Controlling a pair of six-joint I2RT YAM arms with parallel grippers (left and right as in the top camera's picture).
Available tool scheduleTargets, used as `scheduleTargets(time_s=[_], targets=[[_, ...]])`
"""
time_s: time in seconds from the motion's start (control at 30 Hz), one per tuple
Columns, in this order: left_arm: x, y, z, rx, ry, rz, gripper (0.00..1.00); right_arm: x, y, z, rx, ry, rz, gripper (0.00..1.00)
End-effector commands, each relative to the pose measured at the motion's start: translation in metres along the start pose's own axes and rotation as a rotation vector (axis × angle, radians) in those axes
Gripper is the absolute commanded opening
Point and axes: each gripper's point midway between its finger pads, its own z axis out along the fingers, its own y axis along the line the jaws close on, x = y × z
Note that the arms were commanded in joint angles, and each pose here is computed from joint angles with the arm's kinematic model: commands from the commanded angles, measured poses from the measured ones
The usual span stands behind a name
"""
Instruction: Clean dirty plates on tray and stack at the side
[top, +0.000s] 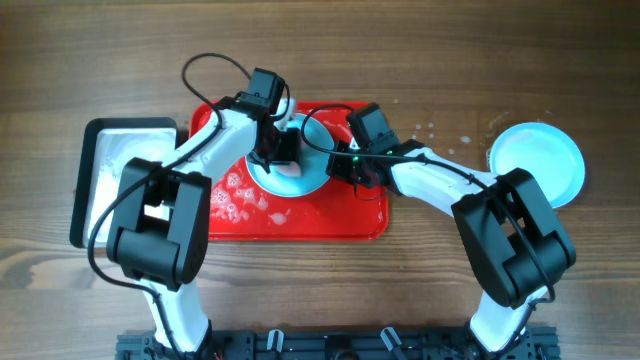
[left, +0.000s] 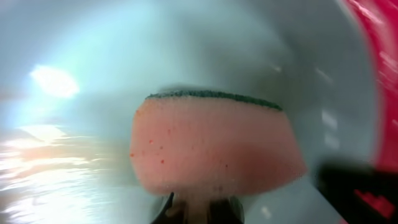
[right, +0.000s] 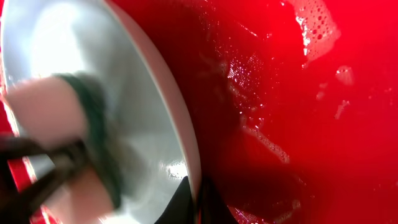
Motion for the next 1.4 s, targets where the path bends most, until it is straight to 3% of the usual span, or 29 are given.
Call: scheduleTargets(time_s=[0.0,0.1,0.13,0.27,0.43,0.57,0.7,0.9,1.07,1.23,1.37], targets=[[0.038,-0.040,0.014,0.268,0.158,0.096,0.04,0.008,-0.021,0.011,0.070,0.015,-0.017,0.04],[0.047,-0.009,0.015,0.116,0.197,0.038,0.04,0.008,-0.021,0.011,0.070,0.015,-0.018,0.04],[0.049,0.032,0.014,-0.120,0.197,-0.074,0.04,0.008,-0.021,0.011,0.070,0.015,-0.017,0.04],[0.051,0.105,-0.011,-0.553,0.147,-0.190,0.04,0.008,-0.021,0.011,0.070,0.015,-0.017,0.04],[0.031,0.140,-0.035,-0.795,-0.004,-0.250,0.04,0.007,-0.021,0.011,0.070,0.014,-0.017,0.04],[-0.004,0.130,-0.025,-0.716,-0.153,-0.267,0.04,0.007,-0.021,0.011,0.070,0.014,-0.017,0.04],[-0.045,0.082,0.000,-0.390,-0.261,-0.267,0.04,0.008,-0.021,0.011,0.071,0.015,-0.018,0.04],[-0.038,0.006,0.016,0.036,-0.143,-0.026,0.04,0.007,-0.020,0.011,0.068,0.012,-0.019,0.04],[-0.023,-0.036,0.006,0.275,-0.046,-0.019,0.04,0.007,-0.020,0.011,0.068,0.013,-0.021,0.04],[-0.038,-0.033,-0.019,0.221,-0.028,-0.051,0.04,0.008,-0.020,0.011,0.067,0.014,-0.025,0.04],[-0.057,0.023,-0.026,-0.082,-0.117,-0.077,0.04,0.008,-0.020,0.011,0.065,0.017,-0.028,0.04]])
